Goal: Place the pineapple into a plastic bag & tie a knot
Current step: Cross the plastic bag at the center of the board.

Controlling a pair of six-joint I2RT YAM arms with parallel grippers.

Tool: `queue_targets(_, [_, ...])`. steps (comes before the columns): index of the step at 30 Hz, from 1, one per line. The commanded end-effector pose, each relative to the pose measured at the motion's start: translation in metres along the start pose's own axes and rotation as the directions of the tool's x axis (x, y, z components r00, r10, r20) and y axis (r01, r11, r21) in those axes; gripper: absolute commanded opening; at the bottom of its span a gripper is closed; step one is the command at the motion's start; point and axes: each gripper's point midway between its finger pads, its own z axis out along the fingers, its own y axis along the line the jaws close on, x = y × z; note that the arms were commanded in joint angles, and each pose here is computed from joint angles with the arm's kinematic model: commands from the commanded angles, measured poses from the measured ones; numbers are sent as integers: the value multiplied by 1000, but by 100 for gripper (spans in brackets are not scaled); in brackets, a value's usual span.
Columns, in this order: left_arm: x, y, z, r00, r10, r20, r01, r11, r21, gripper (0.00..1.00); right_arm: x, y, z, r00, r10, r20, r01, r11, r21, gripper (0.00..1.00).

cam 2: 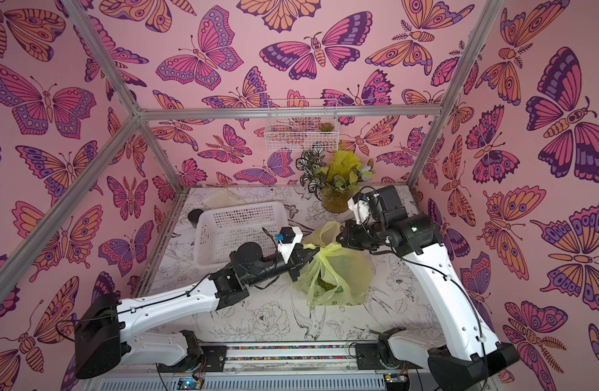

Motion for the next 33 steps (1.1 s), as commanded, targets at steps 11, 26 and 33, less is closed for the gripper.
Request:
queue_targets(11, [11,17,11,996,-86,-31,86,996,-4,0,60,53,0,849,-528,40,524,827,-204,0])
queue_targets(26, [30,27,3,956,-138,-259,155,987,45,7,100,34,73,301,-941,154,947,276,-164,0])
queue_targets(33, [38,22,-4,921,-121,-370,193,967,165,35,102,25,83,206,-960,188,975,187,-117,0])
